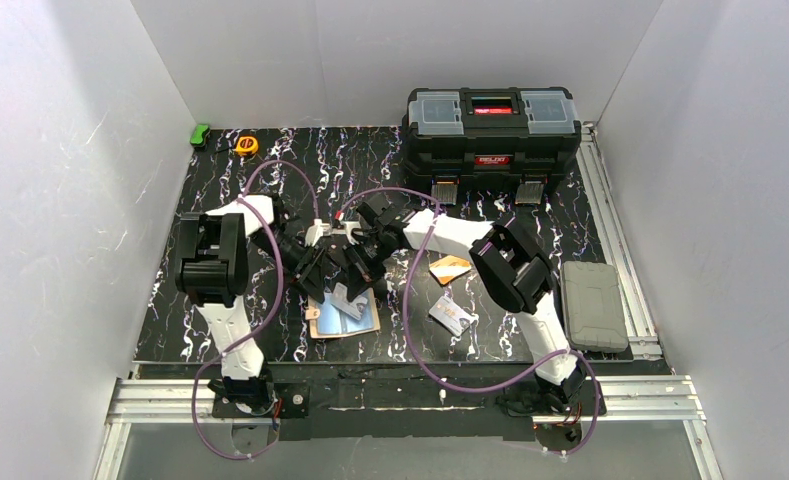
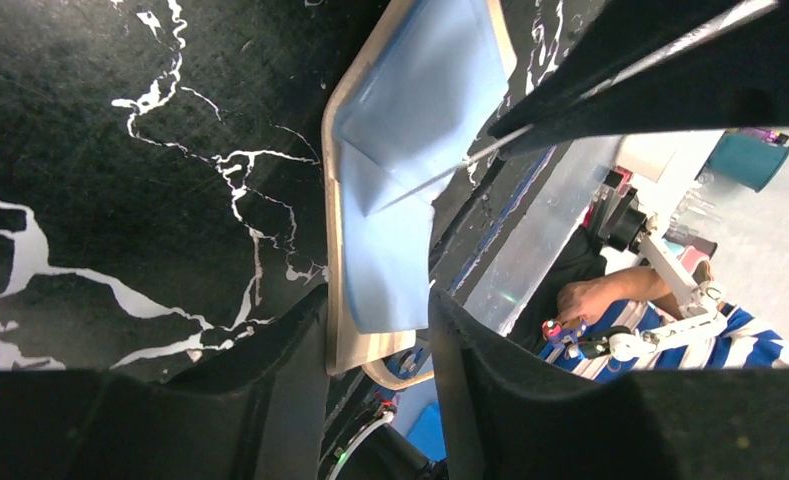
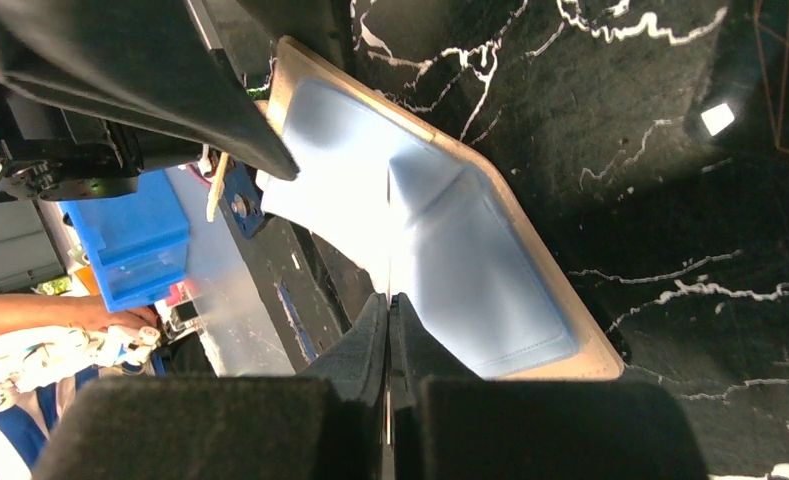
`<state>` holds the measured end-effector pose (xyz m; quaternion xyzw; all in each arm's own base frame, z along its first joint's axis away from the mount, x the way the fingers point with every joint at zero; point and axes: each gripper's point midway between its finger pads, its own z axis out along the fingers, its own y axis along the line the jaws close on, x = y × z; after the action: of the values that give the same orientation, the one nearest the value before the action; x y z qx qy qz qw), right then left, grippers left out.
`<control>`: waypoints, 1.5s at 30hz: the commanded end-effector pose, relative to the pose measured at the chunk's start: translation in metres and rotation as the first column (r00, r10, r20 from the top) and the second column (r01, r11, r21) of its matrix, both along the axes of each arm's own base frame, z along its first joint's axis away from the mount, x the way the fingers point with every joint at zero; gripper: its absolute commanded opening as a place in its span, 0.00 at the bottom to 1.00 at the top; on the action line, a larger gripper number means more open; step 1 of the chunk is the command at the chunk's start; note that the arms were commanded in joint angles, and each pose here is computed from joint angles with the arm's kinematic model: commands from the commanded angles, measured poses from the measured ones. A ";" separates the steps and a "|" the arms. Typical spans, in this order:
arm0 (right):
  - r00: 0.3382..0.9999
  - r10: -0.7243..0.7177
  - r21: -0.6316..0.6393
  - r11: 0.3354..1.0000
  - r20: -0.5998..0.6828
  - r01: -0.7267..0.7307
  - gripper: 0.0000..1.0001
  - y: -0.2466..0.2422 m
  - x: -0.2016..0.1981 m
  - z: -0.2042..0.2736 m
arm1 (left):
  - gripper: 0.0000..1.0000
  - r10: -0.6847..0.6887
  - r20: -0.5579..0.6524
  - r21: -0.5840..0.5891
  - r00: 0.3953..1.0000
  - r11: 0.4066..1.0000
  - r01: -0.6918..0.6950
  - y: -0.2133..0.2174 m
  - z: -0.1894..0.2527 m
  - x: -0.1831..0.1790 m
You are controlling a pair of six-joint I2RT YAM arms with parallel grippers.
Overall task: Put the credit cards into the card holder
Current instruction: Turn over the credit card at the center of the board.
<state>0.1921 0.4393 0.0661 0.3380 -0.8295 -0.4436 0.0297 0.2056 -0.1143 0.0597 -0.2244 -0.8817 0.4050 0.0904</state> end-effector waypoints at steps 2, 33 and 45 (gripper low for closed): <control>0.998 0.044 0.073 0.996 0.033 -0.046 0.01 0.019 -0.002 0.013 | 0.32 -0.084 -0.007 -0.019 0.996 0.996 0.084 0.001 -0.005 -0.006; 0.697 -0.480 0.470 0.853 0.532 0.228 0.01 -0.086 0.059 0.211 | 0.00 0.038 0.342 -0.414 0.939 0.903 0.114 -0.058 0.179 0.012; 0.485 -0.692 0.727 0.669 0.535 0.152 0.01 -0.119 0.045 0.333 | 0.00 0.161 0.536 -0.608 0.829 0.755 0.246 -0.087 0.302 0.007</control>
<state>0.2376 0.3278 0.3495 0.2749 -0.6848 -0.4625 -0.4915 0.2420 -0.1930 0.3116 -0.3881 -0.7063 0.5479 -0.2244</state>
